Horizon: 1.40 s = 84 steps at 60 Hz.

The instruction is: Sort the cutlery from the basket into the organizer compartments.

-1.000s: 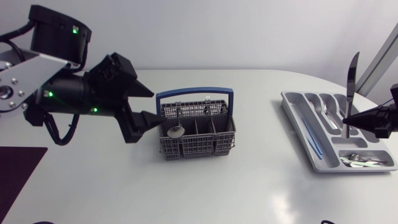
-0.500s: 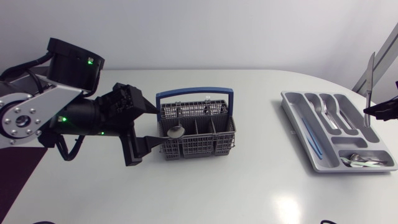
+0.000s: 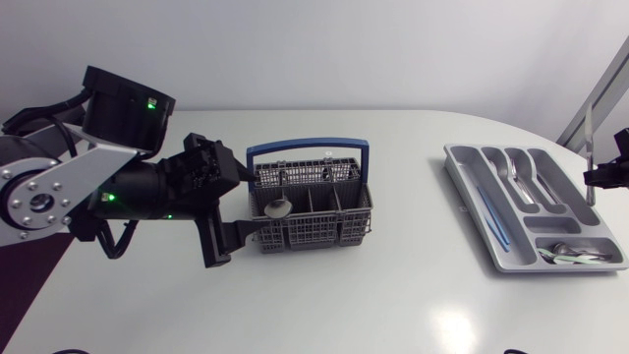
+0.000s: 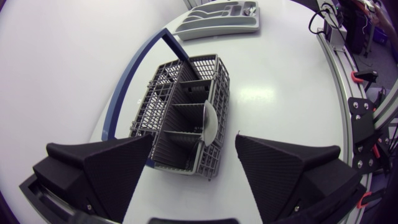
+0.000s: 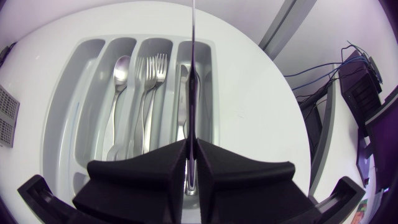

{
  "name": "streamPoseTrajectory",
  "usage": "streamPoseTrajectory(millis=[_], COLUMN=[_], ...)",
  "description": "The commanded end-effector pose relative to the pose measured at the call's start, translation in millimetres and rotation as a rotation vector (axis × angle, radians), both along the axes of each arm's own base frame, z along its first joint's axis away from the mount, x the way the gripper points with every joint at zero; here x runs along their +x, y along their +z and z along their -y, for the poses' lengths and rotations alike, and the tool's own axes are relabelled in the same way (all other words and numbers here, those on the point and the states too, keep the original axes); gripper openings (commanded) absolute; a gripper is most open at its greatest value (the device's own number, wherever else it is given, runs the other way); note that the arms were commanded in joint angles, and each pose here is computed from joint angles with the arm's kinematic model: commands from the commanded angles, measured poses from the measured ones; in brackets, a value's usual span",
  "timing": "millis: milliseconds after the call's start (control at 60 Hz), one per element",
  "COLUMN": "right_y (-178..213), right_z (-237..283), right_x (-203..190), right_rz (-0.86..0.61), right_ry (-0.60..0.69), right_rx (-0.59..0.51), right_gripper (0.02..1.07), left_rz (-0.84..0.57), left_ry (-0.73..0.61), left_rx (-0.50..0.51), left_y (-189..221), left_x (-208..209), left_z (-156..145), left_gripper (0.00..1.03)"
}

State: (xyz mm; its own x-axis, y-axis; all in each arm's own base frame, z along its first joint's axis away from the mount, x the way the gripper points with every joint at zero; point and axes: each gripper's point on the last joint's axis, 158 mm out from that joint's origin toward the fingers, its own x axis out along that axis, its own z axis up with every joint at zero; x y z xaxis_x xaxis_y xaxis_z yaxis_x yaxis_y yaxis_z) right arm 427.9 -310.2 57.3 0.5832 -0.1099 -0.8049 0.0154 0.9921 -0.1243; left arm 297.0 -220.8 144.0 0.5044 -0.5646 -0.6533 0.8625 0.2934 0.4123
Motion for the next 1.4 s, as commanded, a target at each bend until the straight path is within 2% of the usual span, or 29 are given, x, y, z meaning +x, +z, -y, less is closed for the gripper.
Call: streamPoseTrajectory(millis=[0, 417, 633, 717, 1217, 1300, 1383], right_y=[-11, -59, -69, -72, -86, -86, -85], right_z=[-2, 4, 4, 5, 5, 6, 6], right_x=[10, -2, -5, -6, -8, -6, -5], right_rz=[-0.019, -0.134, -0.164, -0.175, -0.212, -0.21, -0.208], right_ry=[-0.017, -0.073, -0.078, -0.082, -0.083, -0.087, -0.085], right_rx=[0.011, 0.016, 0.008, 0.004, -0.005, -0.006, -0.008], right_gripper=[0.08, 0.08, 0.1, 0.17, 0.17, 0.27, 0.28], left_rz=[0.024, 0.028, 0.033, 0.032, 0.043, 0.045, 0.049], left_ry=[-0.02, -0.033, -0.031, -0.031, -0.036, -0.033, -0.031], left_rx=[0.009, 0.009, 0.009, 0.011, 0.005, 0.006, 0.006], left_y=[1, -1, 1, 0, 5, 6, 8], left_x=[-5, -13, -13, -13, -17, -17, -17], left_z=[0, 1, 0, 1, 1, 0, -1], left_gripper=[0.92, 0.92, 0.92, 0.92, 0.92, 0.92, 0.92])
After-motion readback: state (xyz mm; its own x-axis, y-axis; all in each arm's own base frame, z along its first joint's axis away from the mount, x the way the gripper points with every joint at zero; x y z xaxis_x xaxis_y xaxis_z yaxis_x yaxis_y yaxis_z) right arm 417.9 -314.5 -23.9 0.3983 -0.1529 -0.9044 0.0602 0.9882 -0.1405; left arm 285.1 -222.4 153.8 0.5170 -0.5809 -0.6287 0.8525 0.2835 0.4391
